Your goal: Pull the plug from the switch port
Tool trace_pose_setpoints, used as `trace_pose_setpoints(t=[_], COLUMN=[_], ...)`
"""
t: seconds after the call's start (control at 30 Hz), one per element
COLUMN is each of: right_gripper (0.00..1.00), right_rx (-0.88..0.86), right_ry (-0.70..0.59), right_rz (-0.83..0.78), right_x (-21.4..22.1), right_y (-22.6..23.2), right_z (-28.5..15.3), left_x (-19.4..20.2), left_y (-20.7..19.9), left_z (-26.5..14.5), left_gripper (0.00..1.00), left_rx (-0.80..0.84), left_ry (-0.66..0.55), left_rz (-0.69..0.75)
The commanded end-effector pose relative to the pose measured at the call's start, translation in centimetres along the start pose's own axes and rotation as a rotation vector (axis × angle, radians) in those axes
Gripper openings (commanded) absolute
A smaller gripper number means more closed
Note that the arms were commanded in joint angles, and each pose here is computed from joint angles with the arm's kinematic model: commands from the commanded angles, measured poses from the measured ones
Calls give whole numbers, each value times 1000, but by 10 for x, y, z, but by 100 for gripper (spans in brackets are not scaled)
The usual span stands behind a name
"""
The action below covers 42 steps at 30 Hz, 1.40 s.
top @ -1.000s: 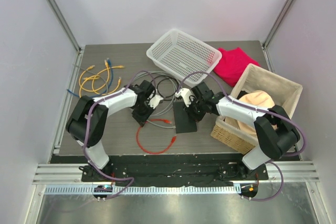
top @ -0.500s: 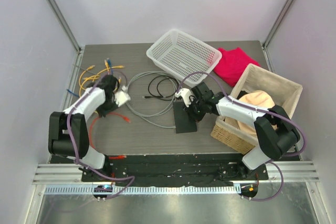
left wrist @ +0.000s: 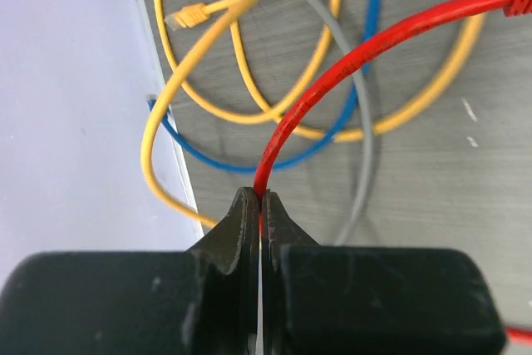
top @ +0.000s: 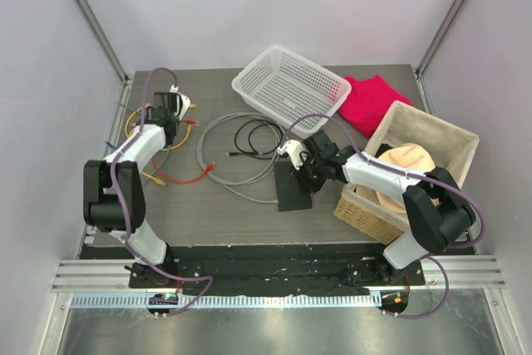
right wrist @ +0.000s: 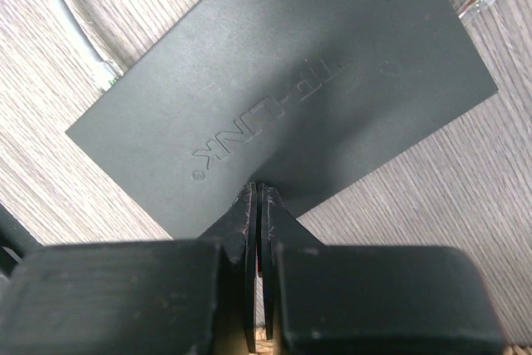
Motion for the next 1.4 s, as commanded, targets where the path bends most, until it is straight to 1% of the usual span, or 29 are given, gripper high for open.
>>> trace_pose_setpoints(t=[0.0, 0.03, 0.1, 0.13, 0.17, 0.2, 0.23, 0.27, 0.3, 0.33, 0.37, 0.4, 0.43, 0.47, 0.5, 0.57, 0.6, 0.63, 0.73, 0.87, 0.93, 1.03, 1.2, 1.37], right_gripper=[1, 1, 1, 1, 1, 1, 1, 1, 1, 1, 1, 1, 1, 1, 1, 1, 1, 1, 1, 1, 1, 1, 1, 1], right_rx=[50, 53, 56, 58, 58, 60, 61, 64, 65, 65, 66, 63, 61, 59, 57, 54, 55, 57, 58, 57, 57, 54, 52, 53], right_ry=[38, 37, 36, 36, 39, 35, 37, 38, 36, 40, 42, 41, 44, 47, 50, 55, 51, 54, 47, 43, 39, 44, 62, 64], right_rz=[-18, -17, -16, -12, -13, -11, -11, -7, -7, -5, -5, -3, -3, -2, 0, 5, 4, 1, 0, -1, -2, -1, 0, 1], right_x=[11, 11, 13, 14, 15, 15, 16, 16, 16, 17, 18, 18, 18, 19, 19, 20, 18, 19, 18, 20, 20, 24, 32, 33], right_y=[-5, -6, -7, -8, -8, -9, -9, -11, -11, -12, -12, -12, -12, -12, -12, -12, -12, -12, -12, -11, -11, -10, -9, -9], right_z=[-8, -9, -10, -10, -10, -11, -11, -11, -11, -10, -10, -9, -9, -8, -7, -6, -6, -6, -7, -9, -10, -11, -11, -11], left_x=[-22, -24, -34, -34, -46, -51, -56, -71, -78, -88, -102, -111, -115, -123, -124, -123, -120, -120, -100, -86, -76, -67, -64, -68], left_y=[29, 30, 35, 31, 37, 36, 26, 24, 20, 2, -6, -20, -37, -58, -70, -106, -121, -140, -188, -221, -238, -258, -280, -294], left_z=[29, 32, 36, 36, 29, 24, 14, 0, -12, -27, -49, -65, -80, -105, -116, -141, -143, -153, -159, -154, -147, -143, -139, -134], left_gripper=[0, 0, 23, 33, 45, 48, 52, 56, 57, 58, 60, 61, 62, 63, 63, 62, 62, 62, 61, 62, 61, 59, 59, 60], left_rx=[-228, -238, -243, -199, -175, -137, -33, 25, 72, 220, 317, 473, 602, 829, 946, 1186, 1240, 1294, 1389, 1477, 1559, 1634, 1636, 1653], left_ry=[-25, -19, -27, -11, -50, -66, -99, -155, -183, -250, -336, -418, -462, -560, -588, -605, -584, -583, -523, -438, -359, -288, -252, -212], left_rz=[-56, -52, -59, -78, -106, -123, -159, -174, -194, -192, -215, -215, -214, -214, -206, -163, -141, -89, 29, 87, 118, 136, 194, 189])
Point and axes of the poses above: each gripper's point midway between its finger pads, its own z axis out along the fingers, its own y axis along the line the jaws close on, x = y × z, the point moved 6 cm from there along -z, back along the fingers, and after that the axes turned 12 degrees about z, right-handed, at the moved point
